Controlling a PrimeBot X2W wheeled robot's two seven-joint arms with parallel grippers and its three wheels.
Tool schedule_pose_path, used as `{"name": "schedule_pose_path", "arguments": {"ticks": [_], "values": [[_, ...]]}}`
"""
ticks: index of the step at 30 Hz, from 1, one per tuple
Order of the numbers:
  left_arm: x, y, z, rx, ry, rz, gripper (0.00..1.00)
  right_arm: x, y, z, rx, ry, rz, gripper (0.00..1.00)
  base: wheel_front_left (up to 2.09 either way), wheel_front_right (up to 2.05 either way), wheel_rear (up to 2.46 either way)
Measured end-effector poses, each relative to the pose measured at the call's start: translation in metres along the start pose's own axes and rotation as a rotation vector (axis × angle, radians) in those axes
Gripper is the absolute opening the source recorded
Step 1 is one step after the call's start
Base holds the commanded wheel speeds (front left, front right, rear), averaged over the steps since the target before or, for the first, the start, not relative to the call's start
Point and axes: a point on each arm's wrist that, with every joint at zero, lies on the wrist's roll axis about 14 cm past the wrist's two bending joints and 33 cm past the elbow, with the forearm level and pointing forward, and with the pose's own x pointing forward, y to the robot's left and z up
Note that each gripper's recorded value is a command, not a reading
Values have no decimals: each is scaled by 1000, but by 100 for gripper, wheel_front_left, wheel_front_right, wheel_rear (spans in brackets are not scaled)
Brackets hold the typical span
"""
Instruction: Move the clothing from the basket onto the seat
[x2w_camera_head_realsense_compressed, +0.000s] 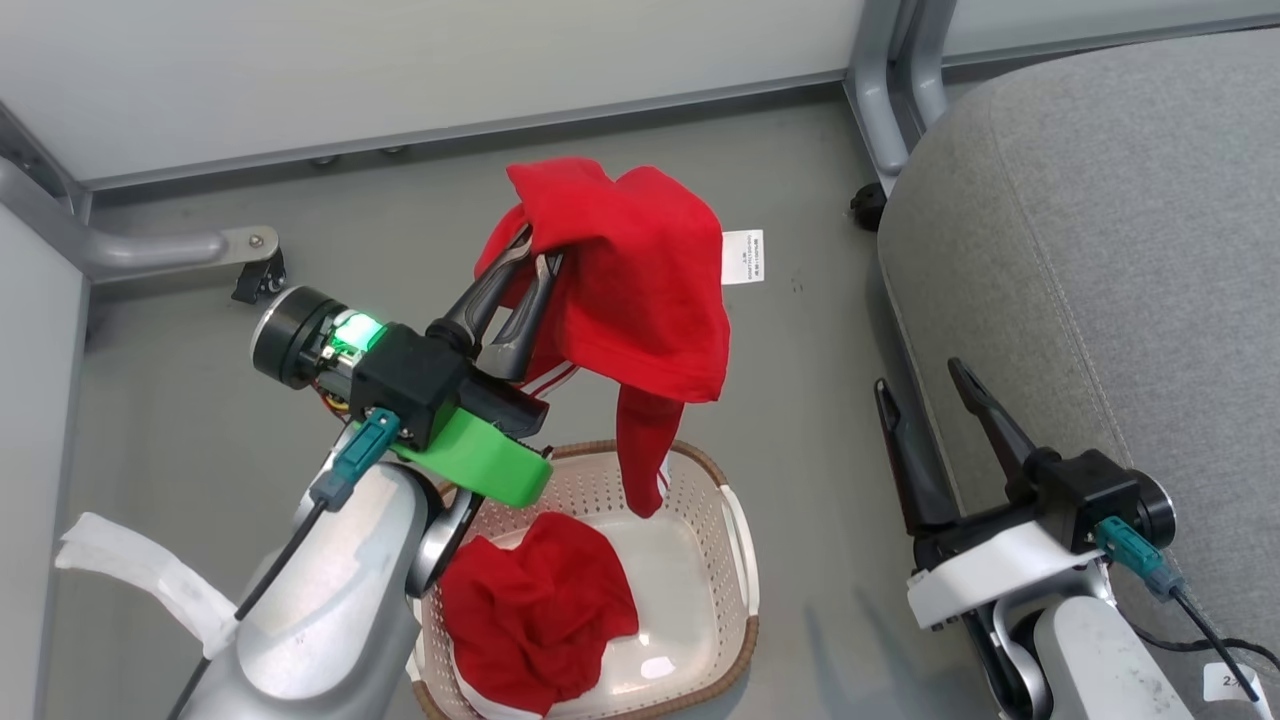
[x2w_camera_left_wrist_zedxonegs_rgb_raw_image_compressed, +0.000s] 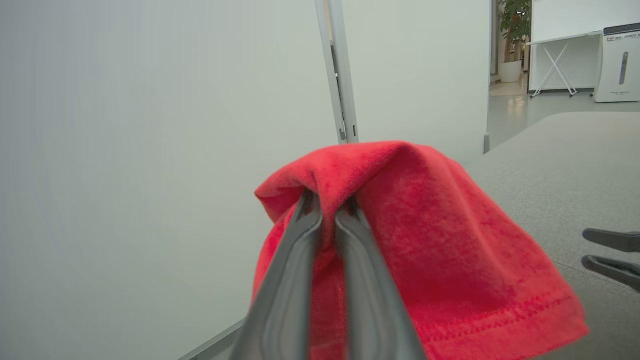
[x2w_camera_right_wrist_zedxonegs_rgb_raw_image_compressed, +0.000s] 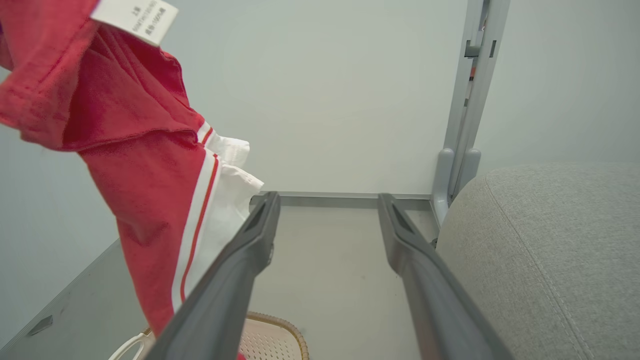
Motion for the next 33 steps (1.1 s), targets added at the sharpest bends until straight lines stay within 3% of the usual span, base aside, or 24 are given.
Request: {"name": "schedule_pose_path", "arguments": {"ticks": [12, 24, 33], "values": [[-3, -10, 42, 34, -106, -17, 0, -11, 20, 7, 8, -11, 48, 100, 0, 0, 0], [-4, -15, 43, 32, -110, -22, 0, -9, 96, 19, 21, -51, 277, 100, 0, 0, 0], [-2, -17, 38, 15, -103, -27, 0, 9, 125, 40, 5, -121, 383, 100, 0, 0, 0]]}}
